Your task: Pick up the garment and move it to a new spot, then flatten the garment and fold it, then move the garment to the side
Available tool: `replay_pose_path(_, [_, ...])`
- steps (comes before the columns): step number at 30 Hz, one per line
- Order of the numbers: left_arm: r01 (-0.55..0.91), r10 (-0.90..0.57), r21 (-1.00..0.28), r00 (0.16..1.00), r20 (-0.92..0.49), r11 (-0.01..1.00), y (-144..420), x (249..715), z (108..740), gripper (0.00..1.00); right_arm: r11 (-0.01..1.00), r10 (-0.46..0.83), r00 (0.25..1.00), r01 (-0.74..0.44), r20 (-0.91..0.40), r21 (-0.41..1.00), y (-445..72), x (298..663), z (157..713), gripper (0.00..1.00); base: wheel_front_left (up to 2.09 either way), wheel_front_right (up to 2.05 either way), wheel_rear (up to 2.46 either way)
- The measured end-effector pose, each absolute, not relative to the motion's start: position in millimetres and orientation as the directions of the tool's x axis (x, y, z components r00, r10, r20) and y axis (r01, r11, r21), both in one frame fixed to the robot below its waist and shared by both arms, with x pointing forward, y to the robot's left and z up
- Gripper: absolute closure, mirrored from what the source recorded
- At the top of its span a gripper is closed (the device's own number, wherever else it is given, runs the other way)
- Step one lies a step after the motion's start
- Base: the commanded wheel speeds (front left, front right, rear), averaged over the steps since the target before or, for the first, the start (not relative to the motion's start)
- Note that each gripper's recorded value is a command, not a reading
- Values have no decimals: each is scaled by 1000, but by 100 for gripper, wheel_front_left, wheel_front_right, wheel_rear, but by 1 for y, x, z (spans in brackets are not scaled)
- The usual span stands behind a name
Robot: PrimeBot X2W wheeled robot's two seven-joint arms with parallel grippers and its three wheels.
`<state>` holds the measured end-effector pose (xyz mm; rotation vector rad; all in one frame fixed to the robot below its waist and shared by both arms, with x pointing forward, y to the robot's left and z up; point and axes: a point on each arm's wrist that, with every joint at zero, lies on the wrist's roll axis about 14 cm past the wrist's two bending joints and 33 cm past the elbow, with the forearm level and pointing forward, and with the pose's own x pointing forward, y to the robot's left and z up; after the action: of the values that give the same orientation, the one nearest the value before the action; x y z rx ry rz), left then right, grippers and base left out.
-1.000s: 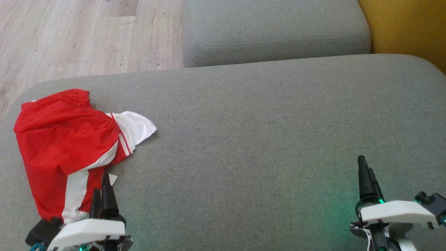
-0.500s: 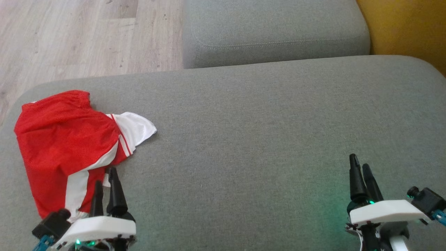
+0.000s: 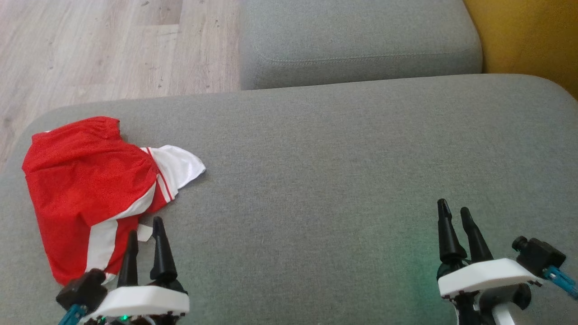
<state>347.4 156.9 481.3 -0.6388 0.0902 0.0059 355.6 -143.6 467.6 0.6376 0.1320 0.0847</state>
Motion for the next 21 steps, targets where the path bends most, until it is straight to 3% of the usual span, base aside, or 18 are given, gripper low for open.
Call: replay_pose_path(21, [56, -71, -329, 997, -35, 943, 139, 340, 486, 0, 919, 192, 980, -163, -46, 359, -124, 353, 476, 0, 0, 0, 0])
